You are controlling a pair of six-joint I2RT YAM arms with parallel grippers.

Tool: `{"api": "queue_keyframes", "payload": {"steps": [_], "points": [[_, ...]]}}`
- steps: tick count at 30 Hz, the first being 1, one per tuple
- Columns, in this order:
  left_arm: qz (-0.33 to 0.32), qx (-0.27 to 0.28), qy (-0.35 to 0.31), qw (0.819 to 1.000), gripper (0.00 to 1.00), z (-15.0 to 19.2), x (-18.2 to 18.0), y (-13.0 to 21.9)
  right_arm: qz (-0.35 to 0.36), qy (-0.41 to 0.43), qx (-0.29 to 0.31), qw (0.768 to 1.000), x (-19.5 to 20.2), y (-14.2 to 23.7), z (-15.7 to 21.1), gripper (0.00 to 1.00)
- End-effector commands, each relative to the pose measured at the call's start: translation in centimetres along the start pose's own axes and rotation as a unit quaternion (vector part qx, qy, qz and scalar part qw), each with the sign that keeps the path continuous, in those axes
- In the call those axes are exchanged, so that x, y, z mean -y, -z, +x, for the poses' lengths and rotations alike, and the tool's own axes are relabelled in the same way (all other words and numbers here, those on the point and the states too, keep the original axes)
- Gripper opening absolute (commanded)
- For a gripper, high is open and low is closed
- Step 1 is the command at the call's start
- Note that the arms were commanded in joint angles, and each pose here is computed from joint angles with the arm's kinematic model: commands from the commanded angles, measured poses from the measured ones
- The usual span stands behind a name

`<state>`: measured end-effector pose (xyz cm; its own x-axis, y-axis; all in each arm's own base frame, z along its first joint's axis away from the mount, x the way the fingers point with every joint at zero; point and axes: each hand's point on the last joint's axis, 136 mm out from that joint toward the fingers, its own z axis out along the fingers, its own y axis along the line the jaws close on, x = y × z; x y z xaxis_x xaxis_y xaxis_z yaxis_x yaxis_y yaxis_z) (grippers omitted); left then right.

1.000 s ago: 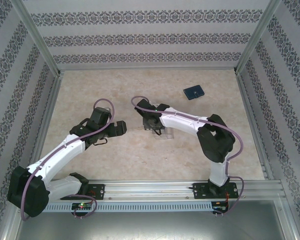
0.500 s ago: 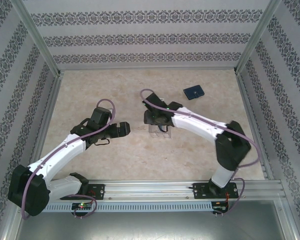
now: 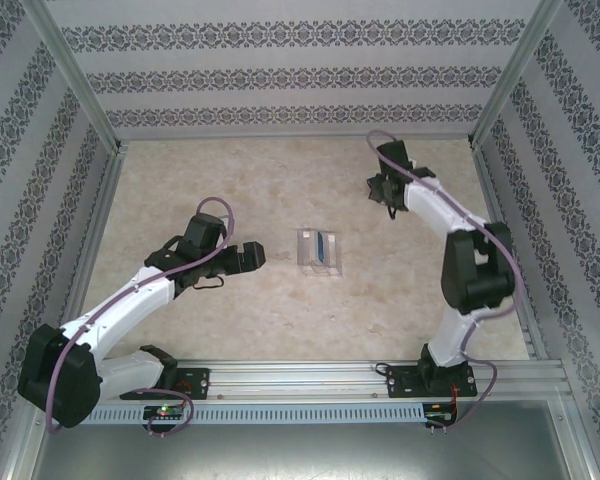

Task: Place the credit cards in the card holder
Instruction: Move the card holder to the middle-right of the table.

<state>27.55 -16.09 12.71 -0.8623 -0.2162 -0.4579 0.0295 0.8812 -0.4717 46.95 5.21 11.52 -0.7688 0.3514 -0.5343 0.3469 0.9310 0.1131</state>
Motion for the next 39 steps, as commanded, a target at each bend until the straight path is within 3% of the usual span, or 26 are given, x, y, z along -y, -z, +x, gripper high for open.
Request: {"api": "queue_keyframes", "payload": {"steps": [1, 8, 16, 18, 24, 27, 32, 39], "points": [[-0.03, -0.001, -0.011, 1.0, 0.99, 0.5, -0.6, 2.0, 0.026, 0.103, -0.013, 0.994, 0.6, -2.6, -3.0, 0.44], [-0.053, 0.019, -0.008, 0.998, 0.99, 1.5, -2.1, 3.6, 0.036, 0.193, -0.088, 0.977, 2.1, -8.4, -4.8, 0.39], [-0.059, 0.01, -0.012, 0.998, 0.99, 1.4, -2.1, 3.5, -0.035, 0.208, -0.162, 0.964, 0.8, -12.1, -1.7, 0.4], [-0.06, 0.009, -0.009, 0.998, 0.99, 1.4, -2.1, 3.3, -0.048, 0.205, -0.169, 0.963, 0.5, -12.2, -1.3, 0.4], [-0.061, 0.005, -0.01, 0.998, 0.99, 1.3, -2.0, 2.7, -0.053, 0.202, -0.194, 0.959, 0.9, -11.7, -0.2, 0.25], [-0.054, 0.006, -0.013, 0.998, 0.99, 1.2, -1.8, 2.2, -0.054, 0.204, -0.193, 0.958, 0.9, -10.6, 0.0, 0.25], [-0.027, -0.013, -0.034, 0.999, 1.0, 1.6, -0.8, 1.6, -0.068, 0.205, -0.194, 0.957, 0.5, -8.6, 0.3, 0.34], [-0.021, -0.034, -0.047, 0.998, 1.0, 2.6, -1.0, 0.7, -0.088, 0.216, -0.254, 0.939, 0.7, -7.8, 3.9, 0.32]]}}
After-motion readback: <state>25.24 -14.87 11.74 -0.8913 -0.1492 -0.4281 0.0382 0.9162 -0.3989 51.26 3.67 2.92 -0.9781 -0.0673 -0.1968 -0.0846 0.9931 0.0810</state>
